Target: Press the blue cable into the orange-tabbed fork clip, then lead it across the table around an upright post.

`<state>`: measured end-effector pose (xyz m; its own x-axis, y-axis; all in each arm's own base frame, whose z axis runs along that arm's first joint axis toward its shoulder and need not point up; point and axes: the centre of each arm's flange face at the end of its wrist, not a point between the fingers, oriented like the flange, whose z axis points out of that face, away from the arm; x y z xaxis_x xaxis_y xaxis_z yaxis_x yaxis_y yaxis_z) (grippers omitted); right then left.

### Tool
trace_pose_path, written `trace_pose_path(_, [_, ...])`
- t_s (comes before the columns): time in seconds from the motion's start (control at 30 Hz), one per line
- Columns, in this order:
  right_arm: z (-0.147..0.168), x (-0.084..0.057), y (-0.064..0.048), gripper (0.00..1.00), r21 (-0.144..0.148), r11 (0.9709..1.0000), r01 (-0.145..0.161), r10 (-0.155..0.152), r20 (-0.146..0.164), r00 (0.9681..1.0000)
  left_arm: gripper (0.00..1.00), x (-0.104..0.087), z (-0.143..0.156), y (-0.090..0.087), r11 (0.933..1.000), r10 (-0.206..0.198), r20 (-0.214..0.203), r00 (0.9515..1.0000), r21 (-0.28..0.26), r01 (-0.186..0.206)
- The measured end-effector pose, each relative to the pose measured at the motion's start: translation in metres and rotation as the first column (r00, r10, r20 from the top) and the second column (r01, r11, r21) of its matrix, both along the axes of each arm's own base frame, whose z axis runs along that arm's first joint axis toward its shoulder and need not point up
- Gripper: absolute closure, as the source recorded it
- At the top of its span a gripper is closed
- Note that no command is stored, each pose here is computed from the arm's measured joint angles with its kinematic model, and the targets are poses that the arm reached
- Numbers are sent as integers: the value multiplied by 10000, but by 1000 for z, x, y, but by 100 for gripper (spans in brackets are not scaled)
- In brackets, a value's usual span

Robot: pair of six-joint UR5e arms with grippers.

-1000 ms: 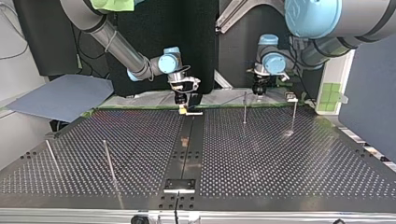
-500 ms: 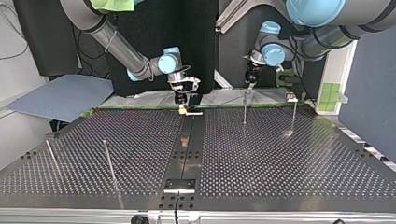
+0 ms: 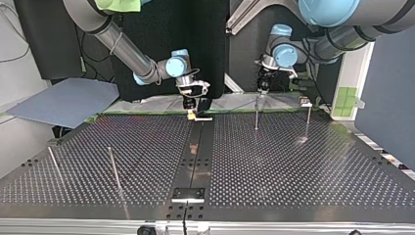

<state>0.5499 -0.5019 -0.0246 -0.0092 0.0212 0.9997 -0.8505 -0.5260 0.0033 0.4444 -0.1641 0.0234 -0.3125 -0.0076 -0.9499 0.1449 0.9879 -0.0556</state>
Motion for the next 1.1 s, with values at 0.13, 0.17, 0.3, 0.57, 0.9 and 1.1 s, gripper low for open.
trace_pose_path(0.13, [0,0,0,100,0,10000,2,-2,-2,10000,0,-1,0,2,9997,142,216,9997,187,-146])
trace_pose_path(0.17, [0,0,0,100,0,10000,1,-1,-2,10000,0,-1,0,2,9996,183,296,9994,229,-190])
trace_pose_path(0.3, [0,0,0,100,-4,10000,2,-2,-3,10000,0,0,0,3,9994,250,496,9985,245,-262])
trace_pose_path(0.57, [0,0,0,100,-10,10000,1,-1,8,10000,0,0,1,1,9997,207,600,9980,100,-214])
trace_pose_path(0.9, [1,0,0,100,-9,10000,-15,15,26,10000,0,-1,1,1,9998,204,547,9983,42,-206])
trace_pose_path(1.1, [0,0,0,100,3,10000,-32,32,16,10000,0,-1,1,1,9997,242,514,9984,-13,-242])
